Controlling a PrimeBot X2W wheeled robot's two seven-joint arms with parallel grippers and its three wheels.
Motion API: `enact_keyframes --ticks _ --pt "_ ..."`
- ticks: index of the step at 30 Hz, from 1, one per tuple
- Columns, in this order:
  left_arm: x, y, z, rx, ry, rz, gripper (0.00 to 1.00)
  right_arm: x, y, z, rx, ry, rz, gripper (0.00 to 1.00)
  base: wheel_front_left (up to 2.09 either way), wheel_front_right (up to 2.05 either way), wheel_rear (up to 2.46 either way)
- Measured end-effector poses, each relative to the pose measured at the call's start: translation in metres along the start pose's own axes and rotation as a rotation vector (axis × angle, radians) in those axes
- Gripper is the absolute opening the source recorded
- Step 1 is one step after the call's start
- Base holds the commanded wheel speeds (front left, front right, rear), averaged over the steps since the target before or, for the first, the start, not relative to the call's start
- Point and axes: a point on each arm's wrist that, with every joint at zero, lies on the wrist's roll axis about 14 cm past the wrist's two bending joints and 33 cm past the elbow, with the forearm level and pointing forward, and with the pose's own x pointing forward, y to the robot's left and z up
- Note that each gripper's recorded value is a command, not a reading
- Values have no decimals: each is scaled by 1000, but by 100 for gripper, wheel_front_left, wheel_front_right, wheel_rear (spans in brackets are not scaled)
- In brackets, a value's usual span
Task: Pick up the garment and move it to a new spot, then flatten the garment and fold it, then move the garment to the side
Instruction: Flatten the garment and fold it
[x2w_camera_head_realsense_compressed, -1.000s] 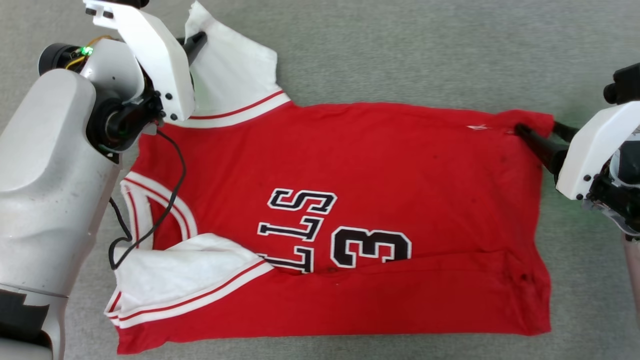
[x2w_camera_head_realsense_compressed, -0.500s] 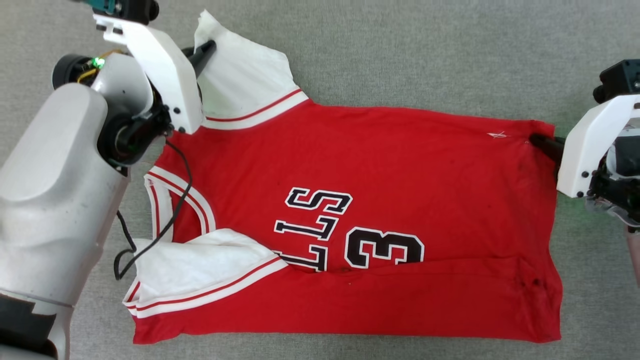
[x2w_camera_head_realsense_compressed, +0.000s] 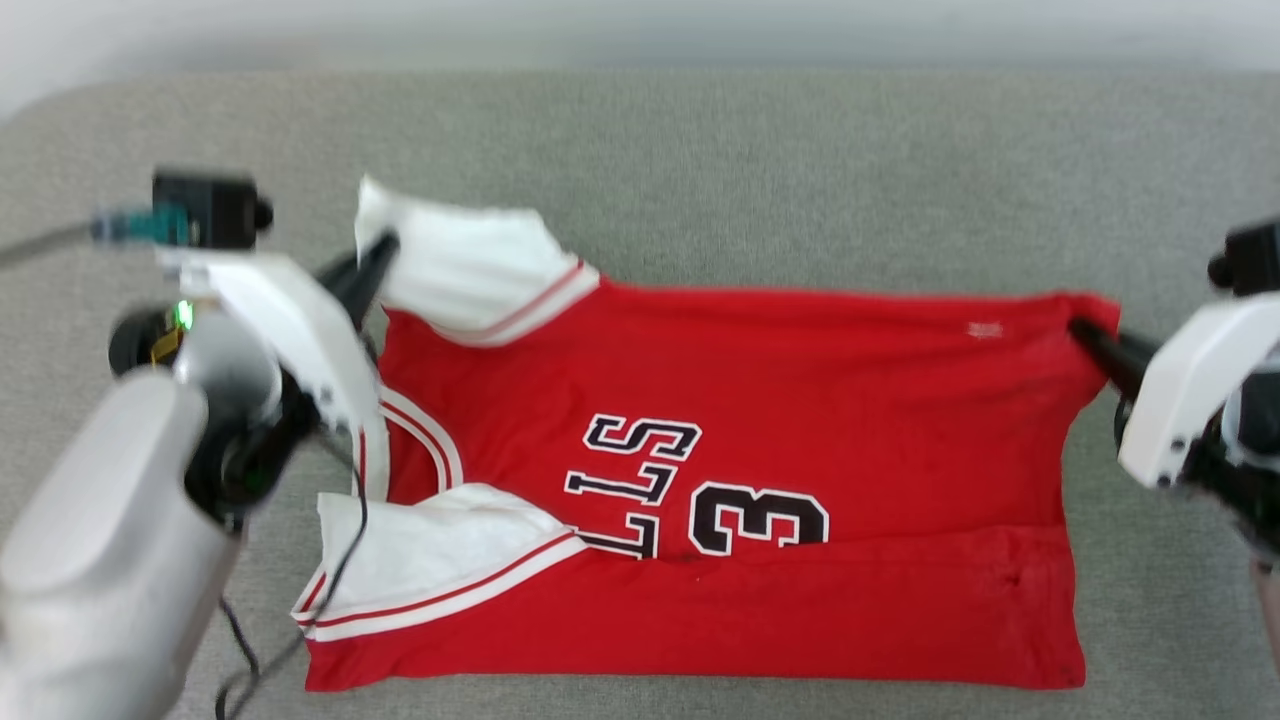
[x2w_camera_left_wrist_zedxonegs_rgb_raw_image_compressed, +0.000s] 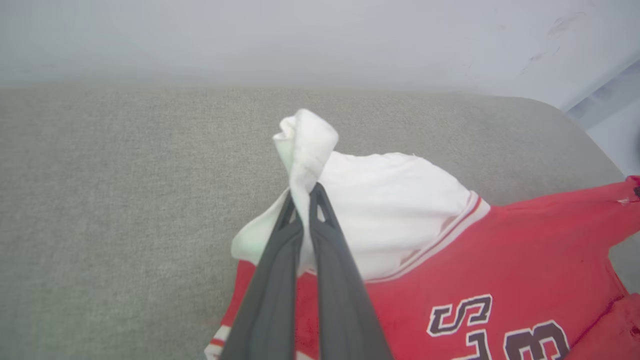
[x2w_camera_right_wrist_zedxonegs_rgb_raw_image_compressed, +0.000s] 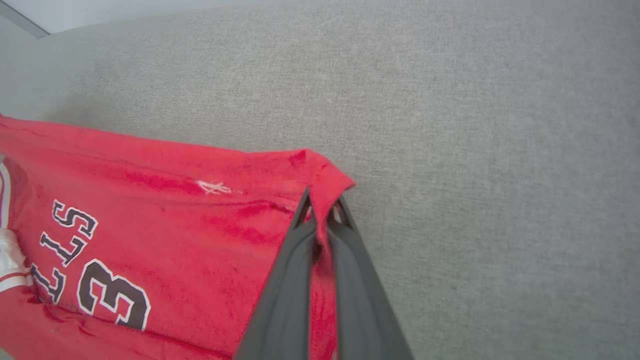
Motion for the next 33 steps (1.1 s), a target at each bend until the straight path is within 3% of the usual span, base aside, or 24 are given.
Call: enact_keyframes --ticks 5,13,14,15,16,17,24,33 --pt "-39 7 -29 -87 -14 58 0 -22 11 -28 37 -1 20 0 0 0 0" --pt "-86 8 -119 -268 128 154 0 -45 23 -86 150 25 32 0 0 0 0" --pt "-89 5 -128 -289 142 158 0 -47 24 -92 164 27 30 15 0 0 0" --pt "-91 2 -135 -303 154 163 0 -50 24 -99 173 27 25 37 0 0 0" --pt "-93 1 -142 -309 169 169 22 -51 23 -105 191 26 20 89 0 0 0" --pt "-99 -1 -153 -321 185 177 100 -56 23 -124 216 59 8 100 0 0 0" --pt "-102 2 -140 -221 81 216 100 -71 21 -132 241 7 -12 100 0 0 0" --pt "-103 -19 -52 -118 -309 172 100 -103 -11 -74 195 -161 -78 100 0 0 0"
